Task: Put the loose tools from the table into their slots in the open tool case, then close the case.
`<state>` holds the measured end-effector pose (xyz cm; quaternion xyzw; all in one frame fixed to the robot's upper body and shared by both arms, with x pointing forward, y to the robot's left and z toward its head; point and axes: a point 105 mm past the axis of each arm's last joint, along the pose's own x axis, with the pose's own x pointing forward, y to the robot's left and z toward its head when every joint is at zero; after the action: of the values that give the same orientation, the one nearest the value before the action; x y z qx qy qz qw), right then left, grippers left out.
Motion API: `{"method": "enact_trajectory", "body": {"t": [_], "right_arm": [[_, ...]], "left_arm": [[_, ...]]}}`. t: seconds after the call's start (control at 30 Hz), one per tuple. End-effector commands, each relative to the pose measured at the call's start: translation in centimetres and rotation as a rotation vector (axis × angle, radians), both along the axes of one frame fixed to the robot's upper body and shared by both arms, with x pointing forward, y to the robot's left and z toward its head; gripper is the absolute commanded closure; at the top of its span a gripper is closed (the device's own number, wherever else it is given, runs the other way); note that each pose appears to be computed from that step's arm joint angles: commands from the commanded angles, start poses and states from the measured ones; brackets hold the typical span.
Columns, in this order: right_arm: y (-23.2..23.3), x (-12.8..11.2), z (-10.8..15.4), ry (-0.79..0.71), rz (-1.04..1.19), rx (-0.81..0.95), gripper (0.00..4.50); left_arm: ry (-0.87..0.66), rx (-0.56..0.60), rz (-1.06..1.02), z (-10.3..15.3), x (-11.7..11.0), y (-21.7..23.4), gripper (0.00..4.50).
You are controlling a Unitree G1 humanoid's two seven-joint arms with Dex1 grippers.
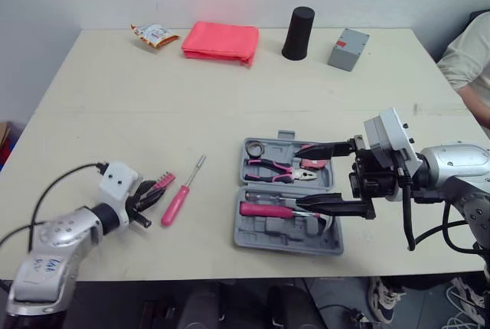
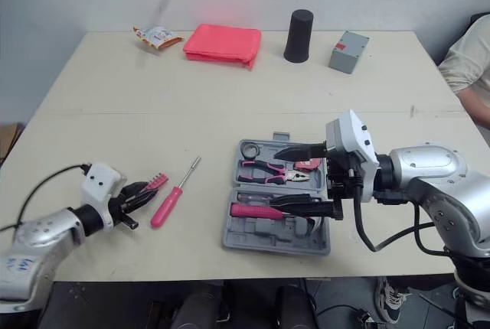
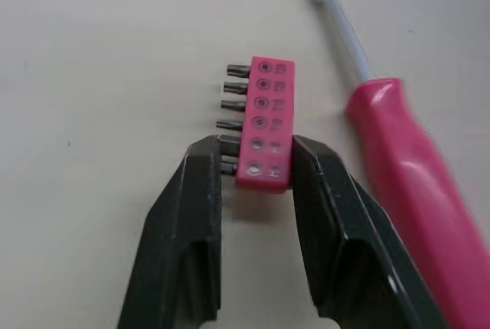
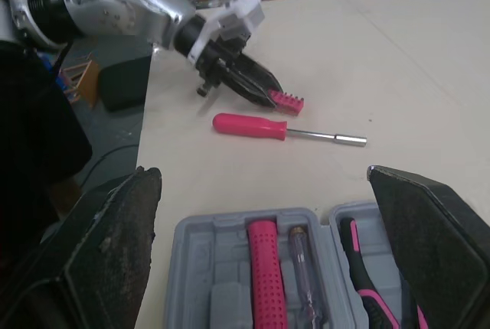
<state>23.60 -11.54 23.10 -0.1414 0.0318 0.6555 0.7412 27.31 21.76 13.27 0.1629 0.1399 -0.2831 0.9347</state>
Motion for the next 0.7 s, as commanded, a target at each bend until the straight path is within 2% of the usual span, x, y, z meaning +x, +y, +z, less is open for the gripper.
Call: {"method": "enact_trajectory", "body": {"t": [0.03, 0.17, 0.3, 0.53, 0.7], "right_arm": [[-0.6, -1.0, 0.1, -0.001, 0.020, -0.035, 0.00], [-1.0, -1.6, -0.8, 0.032, 0.023, -0.074, 0.00], [-1.0, -2.5, -1.8, 0.080, 0.028, -0.104, 0.00], [-1.2, -3.4, -3.0, 0.115, 0.006, -0.133, 0.00], [-1.4, -3.5, -3.3, 0.118, -0.020, -0.127, 0.00]], "left_arm": [[0.008, 0.105, -0.412, 2.7, -2.7, -5.1, 3.84], [0.089, 0.213, -0.661, 2.6, -4.4, -7.8, 3.84], [0.171, 0.281, -0.838, 1.1, -5.8, -10.8, 3.84], [0.149, 0.413, -0.815, -1.4, -4.2, -13.5, 3.84], [0.122, 0.436, -0.752, -1.1, -3.0, -14.2, 3.84]]}}
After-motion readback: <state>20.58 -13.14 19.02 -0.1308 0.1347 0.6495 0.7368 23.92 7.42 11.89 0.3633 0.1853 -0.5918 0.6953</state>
